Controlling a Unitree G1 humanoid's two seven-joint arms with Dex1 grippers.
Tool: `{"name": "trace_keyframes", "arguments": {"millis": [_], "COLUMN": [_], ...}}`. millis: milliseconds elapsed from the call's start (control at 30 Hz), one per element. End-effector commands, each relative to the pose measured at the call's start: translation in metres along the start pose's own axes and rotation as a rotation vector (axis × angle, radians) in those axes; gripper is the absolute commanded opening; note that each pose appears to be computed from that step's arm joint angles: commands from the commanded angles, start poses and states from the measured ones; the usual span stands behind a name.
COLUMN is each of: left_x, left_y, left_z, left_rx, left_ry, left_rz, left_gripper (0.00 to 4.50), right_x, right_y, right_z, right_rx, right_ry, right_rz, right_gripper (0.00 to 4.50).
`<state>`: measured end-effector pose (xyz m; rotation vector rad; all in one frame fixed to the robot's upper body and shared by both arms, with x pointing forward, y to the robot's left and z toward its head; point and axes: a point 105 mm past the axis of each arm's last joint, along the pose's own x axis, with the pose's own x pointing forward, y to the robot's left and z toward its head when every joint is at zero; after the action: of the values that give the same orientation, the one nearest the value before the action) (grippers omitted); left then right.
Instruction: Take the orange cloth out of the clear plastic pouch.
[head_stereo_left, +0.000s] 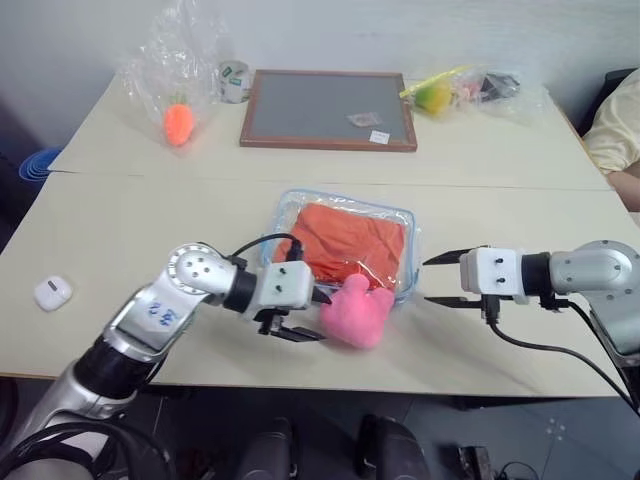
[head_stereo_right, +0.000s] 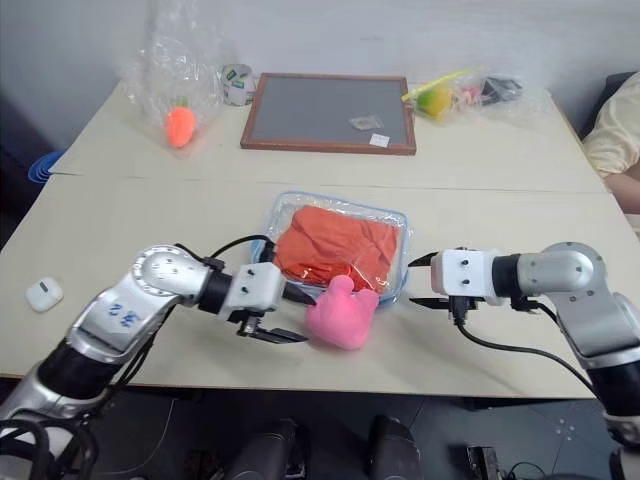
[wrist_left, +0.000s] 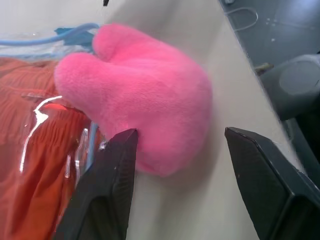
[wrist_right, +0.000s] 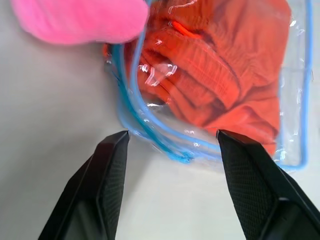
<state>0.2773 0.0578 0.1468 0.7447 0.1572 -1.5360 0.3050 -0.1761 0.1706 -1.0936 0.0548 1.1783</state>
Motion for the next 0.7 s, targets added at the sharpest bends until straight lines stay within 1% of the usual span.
{"name": "trace_keyframes", "arguments": {"millis": [33, 133, 233, 367, 400, 467, 567, 600, 700], "left_x": [0.009, 0.015, 0.017, 0.013, 0.011, 0.006, 0.001, -0.004, -0.028], "left_y": [0.006, 0.005, 0.006, 0.005, 0.005, 0.005, 0.004, 0.002, 0.000], "left_z": [0.006, 0.006, 0.002, 0.002, 0.001, -0.004, -0.005, -0.006, -0.021], "left_rx": [0.046, 0.070, 0.076, 0.064, 0.069, 0.077, 0.066, 0.058, -0.004], "left_ry": [-0.016, -0.014, 0.007, -0.003, 0.009, 0.032, 0.031, 0.033, 0.093], "left_rz": [0.014, -0.009, -0.015, -0.022, -0.018, -0.006, 0.009, 0.019, 0.131], "left_gripper": [2.94, 2.94, 2.94, 2.06, 1.67, 1.06, 0.15, 0.00, 0.00], "right_x": [0.010, 0.020, 0.027, 0.028, 0.027, 0.027, 0.026, 0.025, 0.023], "right_y": [0.001, 0.000, 0.001, -0.002, -0.003, -0.003, -0.002, -0.002, -0.007], "right_z": [0.001, 0.003, 0.003, 0.004, 0.004, 0.004, 0.003, 0.003, 0.001], "right_rx": [-0.086, -0.083, -0.096, -0.092, -0.097, -0.101, -0.109, -0.116, -0.144], "right_ry": [-0.013, -0.040, -0.050, -0.064, -0.065, -0.065, -0.062, -0.062, -0.044], "right_rz": [0.029, 0.033, 0.047, 0.051, 0.054, 0.063, 0.074, 0.078, 0.057], "right_gripper": [2.90, 2.90, 2.29, 0.95, 0.53, 0.00, 0.00, 0.00, 0.00]}}
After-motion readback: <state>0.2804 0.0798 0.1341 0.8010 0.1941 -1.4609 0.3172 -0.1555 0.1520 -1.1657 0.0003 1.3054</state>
